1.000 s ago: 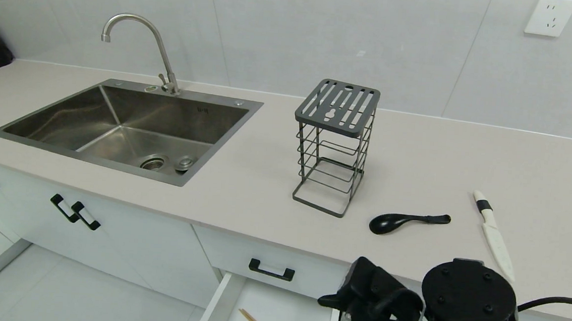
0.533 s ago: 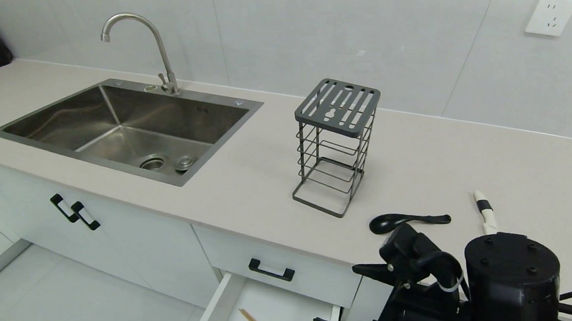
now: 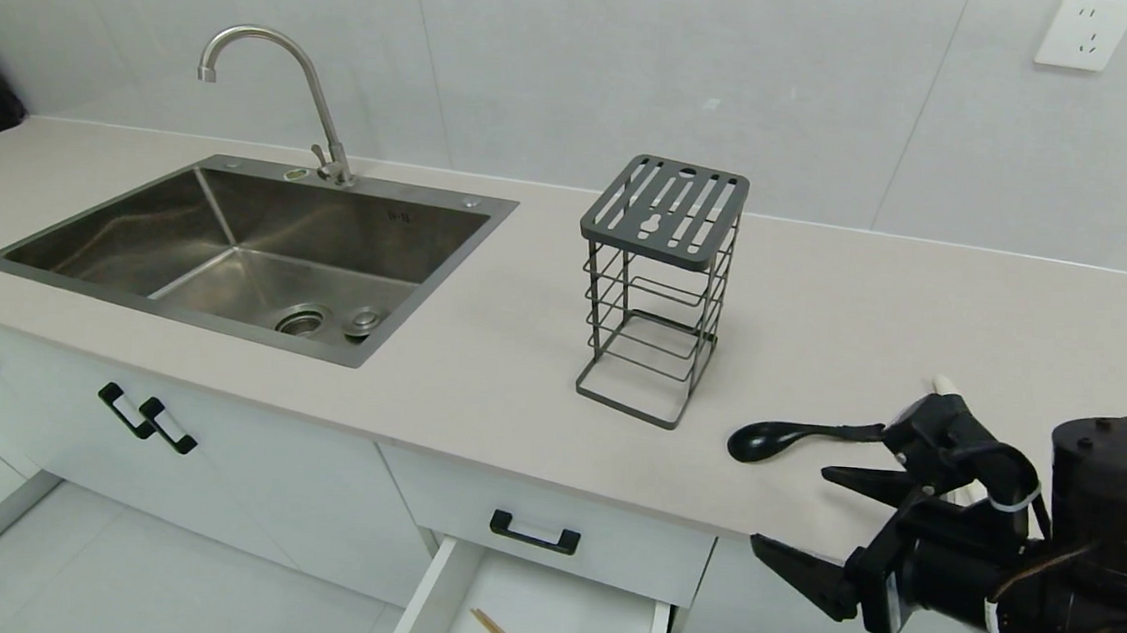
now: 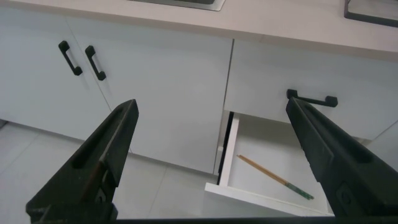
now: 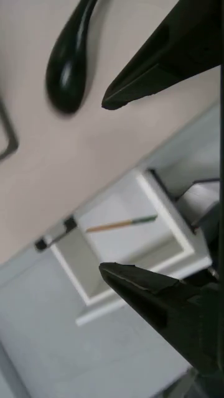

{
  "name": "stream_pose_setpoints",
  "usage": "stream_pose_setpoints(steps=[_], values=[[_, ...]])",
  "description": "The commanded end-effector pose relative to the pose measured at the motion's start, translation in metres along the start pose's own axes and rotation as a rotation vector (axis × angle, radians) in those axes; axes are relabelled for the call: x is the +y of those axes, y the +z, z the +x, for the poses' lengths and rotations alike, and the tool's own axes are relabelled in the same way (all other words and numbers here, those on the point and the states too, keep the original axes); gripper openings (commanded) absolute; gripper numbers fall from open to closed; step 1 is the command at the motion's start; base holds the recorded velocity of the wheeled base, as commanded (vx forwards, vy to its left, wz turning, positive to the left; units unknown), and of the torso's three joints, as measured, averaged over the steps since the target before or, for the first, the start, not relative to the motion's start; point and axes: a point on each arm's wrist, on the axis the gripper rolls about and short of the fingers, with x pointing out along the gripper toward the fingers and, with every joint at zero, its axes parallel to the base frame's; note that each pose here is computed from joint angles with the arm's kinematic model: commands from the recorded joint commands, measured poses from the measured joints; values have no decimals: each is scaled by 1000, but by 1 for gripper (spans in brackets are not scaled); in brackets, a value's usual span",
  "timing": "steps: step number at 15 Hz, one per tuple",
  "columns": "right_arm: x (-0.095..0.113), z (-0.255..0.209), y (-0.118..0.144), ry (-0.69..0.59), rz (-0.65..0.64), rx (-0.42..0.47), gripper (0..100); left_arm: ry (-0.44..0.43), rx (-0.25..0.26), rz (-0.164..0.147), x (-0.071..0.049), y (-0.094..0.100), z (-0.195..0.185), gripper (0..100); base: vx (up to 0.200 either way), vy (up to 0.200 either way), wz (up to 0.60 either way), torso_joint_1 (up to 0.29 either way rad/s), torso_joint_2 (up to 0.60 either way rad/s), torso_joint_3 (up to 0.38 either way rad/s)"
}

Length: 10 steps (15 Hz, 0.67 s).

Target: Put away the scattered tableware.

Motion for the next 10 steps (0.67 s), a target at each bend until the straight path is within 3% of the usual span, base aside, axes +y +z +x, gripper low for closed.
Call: stream_pose_setpoints(steps=[1, 2, 6, 10], values=[[-13, -3, 7, -35, 5, -35, 100, 1, 0, 0, 0, 0, 0, 100, 0, 0, 0, 0, 0, 0], [-15, -1, 9, -42, -2, -38, 100, 1, 0, 0, 0, 0, 0, 100, 0, 0, 0, 0, 0, 0], [-61, 5, 4, -88, -119, -19, 100, 1, 0, 0, 0, 0, 0, 100, 0, 0, 0, 0, 0, 0], [-73, 27, 6, -8, -159, -29, 100, 1, 0, 0, 0, 0, 0, 100, 0, 0, 0, 0, 0, 0]])
